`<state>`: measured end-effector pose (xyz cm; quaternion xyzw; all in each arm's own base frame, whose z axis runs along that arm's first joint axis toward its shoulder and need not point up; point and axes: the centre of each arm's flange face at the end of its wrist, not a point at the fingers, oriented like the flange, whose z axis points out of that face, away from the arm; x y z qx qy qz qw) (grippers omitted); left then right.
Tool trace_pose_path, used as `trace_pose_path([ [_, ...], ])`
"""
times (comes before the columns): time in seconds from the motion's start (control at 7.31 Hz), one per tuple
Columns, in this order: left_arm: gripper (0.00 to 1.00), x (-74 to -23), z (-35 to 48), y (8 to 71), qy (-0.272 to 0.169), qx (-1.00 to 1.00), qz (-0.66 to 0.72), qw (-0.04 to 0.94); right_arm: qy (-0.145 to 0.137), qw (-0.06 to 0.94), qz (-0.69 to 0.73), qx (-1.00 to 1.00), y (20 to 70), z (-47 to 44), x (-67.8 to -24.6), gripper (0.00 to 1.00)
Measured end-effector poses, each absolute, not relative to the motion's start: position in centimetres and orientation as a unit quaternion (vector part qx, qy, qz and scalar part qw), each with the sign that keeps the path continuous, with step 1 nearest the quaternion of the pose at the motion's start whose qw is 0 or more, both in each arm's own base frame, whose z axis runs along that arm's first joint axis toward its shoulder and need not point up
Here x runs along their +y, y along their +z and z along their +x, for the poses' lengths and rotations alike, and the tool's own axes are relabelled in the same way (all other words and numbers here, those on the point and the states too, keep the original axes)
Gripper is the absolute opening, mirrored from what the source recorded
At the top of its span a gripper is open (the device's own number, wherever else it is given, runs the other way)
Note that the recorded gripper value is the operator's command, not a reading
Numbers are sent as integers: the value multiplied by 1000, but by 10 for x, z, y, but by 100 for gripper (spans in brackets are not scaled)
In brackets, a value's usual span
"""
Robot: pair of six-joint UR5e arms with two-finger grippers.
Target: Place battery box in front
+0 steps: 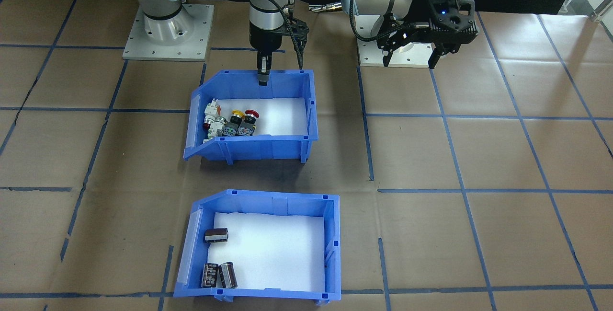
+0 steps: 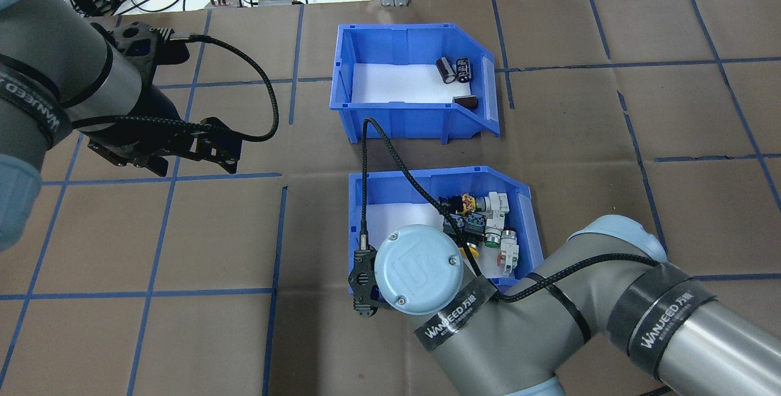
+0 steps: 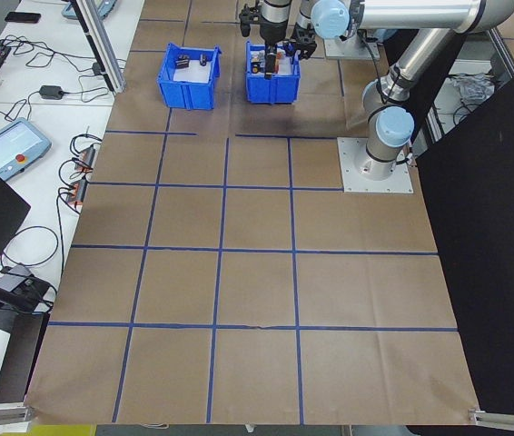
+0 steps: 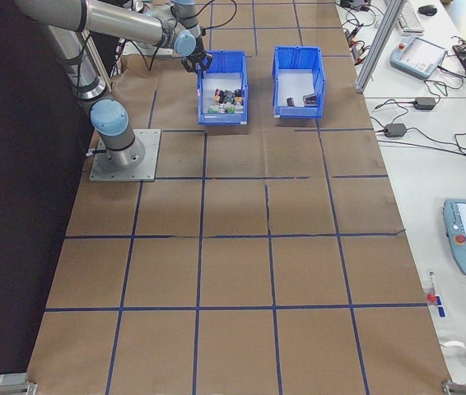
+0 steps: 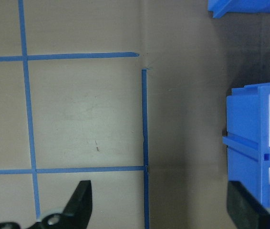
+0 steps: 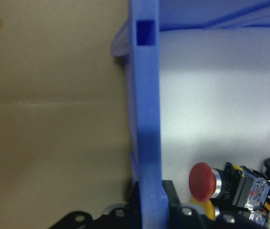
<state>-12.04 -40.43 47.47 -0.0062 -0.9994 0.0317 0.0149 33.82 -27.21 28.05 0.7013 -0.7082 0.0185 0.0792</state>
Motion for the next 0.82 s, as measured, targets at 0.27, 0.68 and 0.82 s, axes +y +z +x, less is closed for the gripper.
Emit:
trace_pose_path([
  [0.27, 100, -405, -120, 474, 31, -999, -6, 15, 27, 79, 697, -712, 288, 338, -276, 100],
  [0.68, 100, -405, -120, 474, 31, -999, -5, 14, 70, 89, 667, -736, 344, 330, -319, 100],
  [0.82, 100, -404, -119, 475, 32, -999, -5, 14, 83, 94, 647, -752, 361, 318, -340, 100],
])
